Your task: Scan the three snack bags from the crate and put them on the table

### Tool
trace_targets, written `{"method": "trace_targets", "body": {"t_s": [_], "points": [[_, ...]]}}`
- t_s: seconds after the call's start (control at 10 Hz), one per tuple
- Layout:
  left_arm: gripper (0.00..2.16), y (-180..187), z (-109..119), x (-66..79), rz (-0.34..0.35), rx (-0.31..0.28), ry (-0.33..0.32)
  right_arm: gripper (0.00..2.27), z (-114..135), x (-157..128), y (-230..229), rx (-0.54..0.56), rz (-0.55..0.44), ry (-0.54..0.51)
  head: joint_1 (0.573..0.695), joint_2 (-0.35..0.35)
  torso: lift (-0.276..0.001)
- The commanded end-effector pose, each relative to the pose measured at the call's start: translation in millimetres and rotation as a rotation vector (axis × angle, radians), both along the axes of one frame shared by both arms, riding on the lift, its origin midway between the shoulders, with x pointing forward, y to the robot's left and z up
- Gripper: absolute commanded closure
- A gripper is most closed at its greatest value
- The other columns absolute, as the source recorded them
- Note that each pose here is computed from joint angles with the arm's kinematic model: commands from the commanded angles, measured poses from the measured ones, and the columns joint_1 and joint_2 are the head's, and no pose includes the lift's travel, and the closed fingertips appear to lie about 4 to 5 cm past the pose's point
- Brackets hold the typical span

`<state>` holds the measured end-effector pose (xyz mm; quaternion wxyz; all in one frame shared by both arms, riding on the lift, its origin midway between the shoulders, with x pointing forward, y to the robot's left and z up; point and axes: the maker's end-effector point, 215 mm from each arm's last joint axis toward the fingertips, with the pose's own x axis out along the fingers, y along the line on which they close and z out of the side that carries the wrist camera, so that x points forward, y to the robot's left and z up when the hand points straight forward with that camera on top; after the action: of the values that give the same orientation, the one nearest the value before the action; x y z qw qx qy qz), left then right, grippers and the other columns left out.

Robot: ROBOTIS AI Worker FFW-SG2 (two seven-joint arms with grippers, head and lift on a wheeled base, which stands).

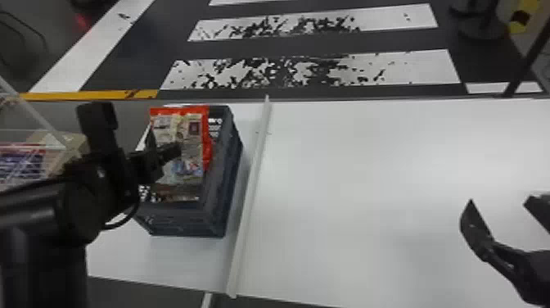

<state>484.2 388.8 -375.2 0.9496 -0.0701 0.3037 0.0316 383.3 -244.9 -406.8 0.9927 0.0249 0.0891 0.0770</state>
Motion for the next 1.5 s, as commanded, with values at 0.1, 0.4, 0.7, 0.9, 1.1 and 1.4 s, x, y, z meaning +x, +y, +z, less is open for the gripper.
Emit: {"method": "trace_targets", "body": {"t_s": [0.1,0.4,0.7,0.9,1.1,1.4], "points": [[2.12,4,18,-9.5,0.006,0.024,-0.032,0.05,1,0,2,0.005,0.003,-0.002,0.695,0.189,-0.094],[2.13,3,42,-16.2,0.008,0.054,-0.075,0.05,1,0,2,0.015,0.0,0.0,0.695,0.199,-0.094],[2.13,-5,70,-20.8,-0.003,0.074,-0.13,0.05,5,-1,2,0.022,0.002,-0.01,0.695,0.193,-0.094],[2.13,-8,96,-31.4,-0.005,0.07,-0.184,0.05,12,-1,2,0.025,0.0,-0.027,0.695,0.189,-0.094],[2.13,-20,123,-48.5,-0.032,0.036,-0.228,0.05,16,0,1,0.026,-0.004,-0.035,0.695,0.185,-0.094],[2.13,-67,145,-66.1,-0.14,-0.059,-0.252,0.05,33,5,-1,0.03,-0.013,-0.064,0.695,0.157,-0.094]]}}
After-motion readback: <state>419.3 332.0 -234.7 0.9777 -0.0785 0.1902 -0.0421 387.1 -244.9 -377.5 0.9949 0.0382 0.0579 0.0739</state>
